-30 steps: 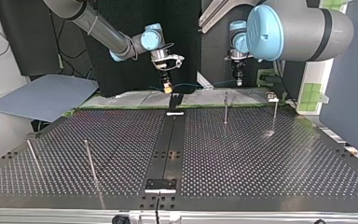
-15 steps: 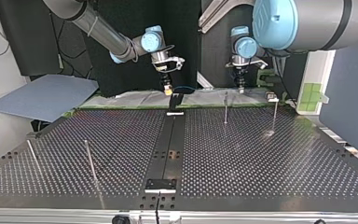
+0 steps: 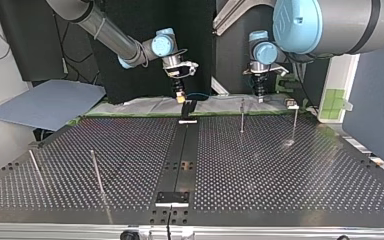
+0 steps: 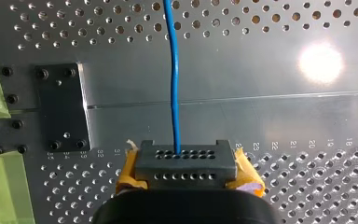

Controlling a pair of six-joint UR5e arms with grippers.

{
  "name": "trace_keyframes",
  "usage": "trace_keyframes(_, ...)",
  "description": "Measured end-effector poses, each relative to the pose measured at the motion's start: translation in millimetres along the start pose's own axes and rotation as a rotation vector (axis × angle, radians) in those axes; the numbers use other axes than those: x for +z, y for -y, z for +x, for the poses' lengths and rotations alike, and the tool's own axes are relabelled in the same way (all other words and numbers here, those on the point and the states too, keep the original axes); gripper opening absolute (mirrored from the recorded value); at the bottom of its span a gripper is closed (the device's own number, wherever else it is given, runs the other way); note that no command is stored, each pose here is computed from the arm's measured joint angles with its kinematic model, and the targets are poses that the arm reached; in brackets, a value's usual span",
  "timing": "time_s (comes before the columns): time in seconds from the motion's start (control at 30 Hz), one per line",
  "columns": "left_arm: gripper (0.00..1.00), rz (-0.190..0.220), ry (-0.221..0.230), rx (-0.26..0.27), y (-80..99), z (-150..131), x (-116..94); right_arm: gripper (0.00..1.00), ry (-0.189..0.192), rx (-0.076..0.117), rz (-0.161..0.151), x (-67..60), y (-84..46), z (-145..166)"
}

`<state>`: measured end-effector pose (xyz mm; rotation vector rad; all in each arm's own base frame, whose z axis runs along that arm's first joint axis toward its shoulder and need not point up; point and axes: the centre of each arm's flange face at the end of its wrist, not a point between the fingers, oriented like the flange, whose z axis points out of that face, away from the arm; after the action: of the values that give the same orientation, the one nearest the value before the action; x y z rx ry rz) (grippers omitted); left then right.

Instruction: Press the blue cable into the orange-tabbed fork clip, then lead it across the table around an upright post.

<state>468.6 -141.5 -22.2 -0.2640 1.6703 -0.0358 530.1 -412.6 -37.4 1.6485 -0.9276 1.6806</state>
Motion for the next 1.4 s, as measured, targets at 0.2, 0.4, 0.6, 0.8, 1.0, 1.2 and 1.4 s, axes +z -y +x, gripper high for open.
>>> trace_keyframes(0.2,0.00,-0.001,-0.002,0.012,-0.6,1,0,0.00,0.011,0.000,-0.003,-2.1,0.1,-7)
trace_keyframes(0.4,0.00,0.001,0.012,0.005,-0.7,-1,2,0.00,0.019,0.000,-0.008,-3.7,-2.1,-14)
trace_keyframes(0.6,0.00,0.000,0.021,0.000,-2.4,-2,4,0.00,0.030,0.001,-0.012,-2.7,-5.3,-25)
trace_keyframes(0.8,0.00,-0.001,0.023,-0.001,-3.5,-3,6,0.00,0.044,0.002,-0.012,-1.0,-6.4,-40)
trace_keyframes(1.0,0.00,0.009,0.029,-0.008,-1.7,-4,10,0.00,0.044,0.002,-0.012,7.5,-6.2,-39)
trace_keyframes(1.2,0.00,0.022,0.022,-0.020,-0.9,3,18,0.00,0.063,-0.004,-0.014,15.3,-5.3,-35)
trace_keyframes(1.4,0.00,0.019,0.019,-0.036,-3.2,6,23,0.00,0.069,-0.007,-0.015,17.7,-5.2,-34)
